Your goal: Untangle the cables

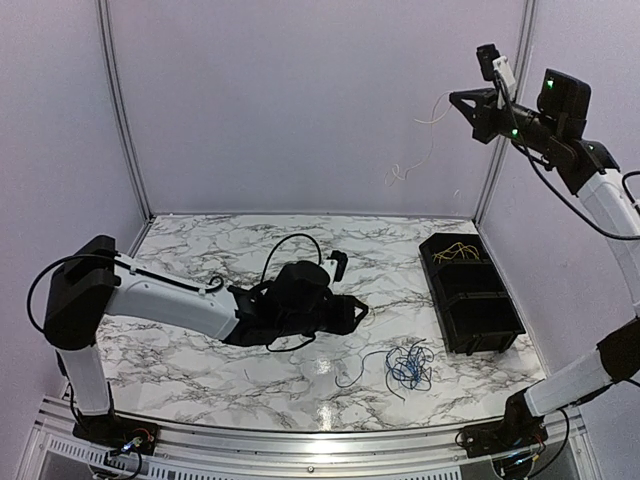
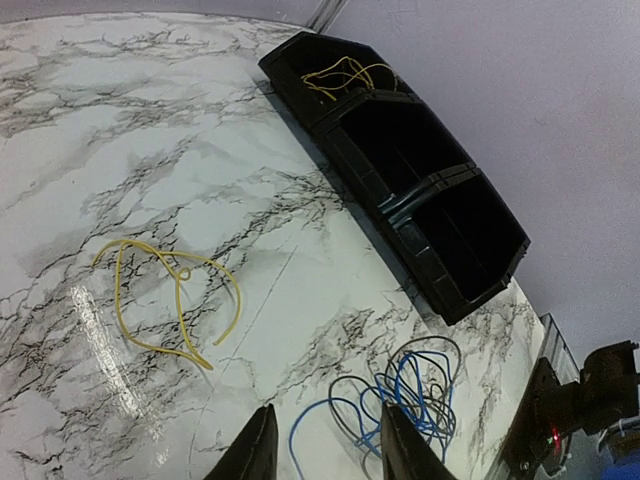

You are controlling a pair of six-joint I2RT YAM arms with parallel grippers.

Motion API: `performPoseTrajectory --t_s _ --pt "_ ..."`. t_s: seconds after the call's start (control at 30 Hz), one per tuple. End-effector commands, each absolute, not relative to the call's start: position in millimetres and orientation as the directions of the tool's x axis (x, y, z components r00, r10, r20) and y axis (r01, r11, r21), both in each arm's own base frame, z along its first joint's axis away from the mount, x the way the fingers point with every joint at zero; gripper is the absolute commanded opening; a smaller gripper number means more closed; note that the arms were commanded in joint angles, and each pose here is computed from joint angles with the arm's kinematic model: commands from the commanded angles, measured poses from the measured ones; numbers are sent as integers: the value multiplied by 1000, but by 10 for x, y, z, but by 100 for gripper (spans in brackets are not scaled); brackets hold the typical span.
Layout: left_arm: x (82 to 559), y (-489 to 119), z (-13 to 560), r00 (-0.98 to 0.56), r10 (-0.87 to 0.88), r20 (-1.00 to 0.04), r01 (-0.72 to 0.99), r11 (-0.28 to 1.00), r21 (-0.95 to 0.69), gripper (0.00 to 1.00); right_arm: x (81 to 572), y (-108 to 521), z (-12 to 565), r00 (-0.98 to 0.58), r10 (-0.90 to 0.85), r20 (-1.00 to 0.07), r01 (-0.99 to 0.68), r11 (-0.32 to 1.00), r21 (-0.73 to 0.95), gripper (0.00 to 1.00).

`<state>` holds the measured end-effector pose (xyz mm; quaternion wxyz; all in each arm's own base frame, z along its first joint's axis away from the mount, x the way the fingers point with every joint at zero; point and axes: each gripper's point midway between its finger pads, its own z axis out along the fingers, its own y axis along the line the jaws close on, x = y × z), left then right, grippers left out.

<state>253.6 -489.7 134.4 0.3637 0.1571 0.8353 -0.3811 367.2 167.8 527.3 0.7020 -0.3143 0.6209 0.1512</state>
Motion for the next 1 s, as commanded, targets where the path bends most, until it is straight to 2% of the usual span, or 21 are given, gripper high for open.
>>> performPoseTrajectory --t_s 0.0,0.33,0.63,0.97 --pt "2390 -4779 1664 -613 -6 -790 598 650 -469 39 3886 1289 5206 185 -236 -954 -484 823 -297 0" --pt "2280 -4421 1980 -574 -74 -816 566 683 -460 41 4513 494 4350 -39 -291 -956 -349 900 -260 0" --pt "2300 -4260 2000 -568 -93 -818 533 715 -451 42 4713 44 3551 -218 -301 -928 -304 925 -229 0" --pt "2289 -4257 1947 -583 -78 -809 526 722 -448 42 4860 -130 2646 -404 -318 -858 -304 931 -202 0"
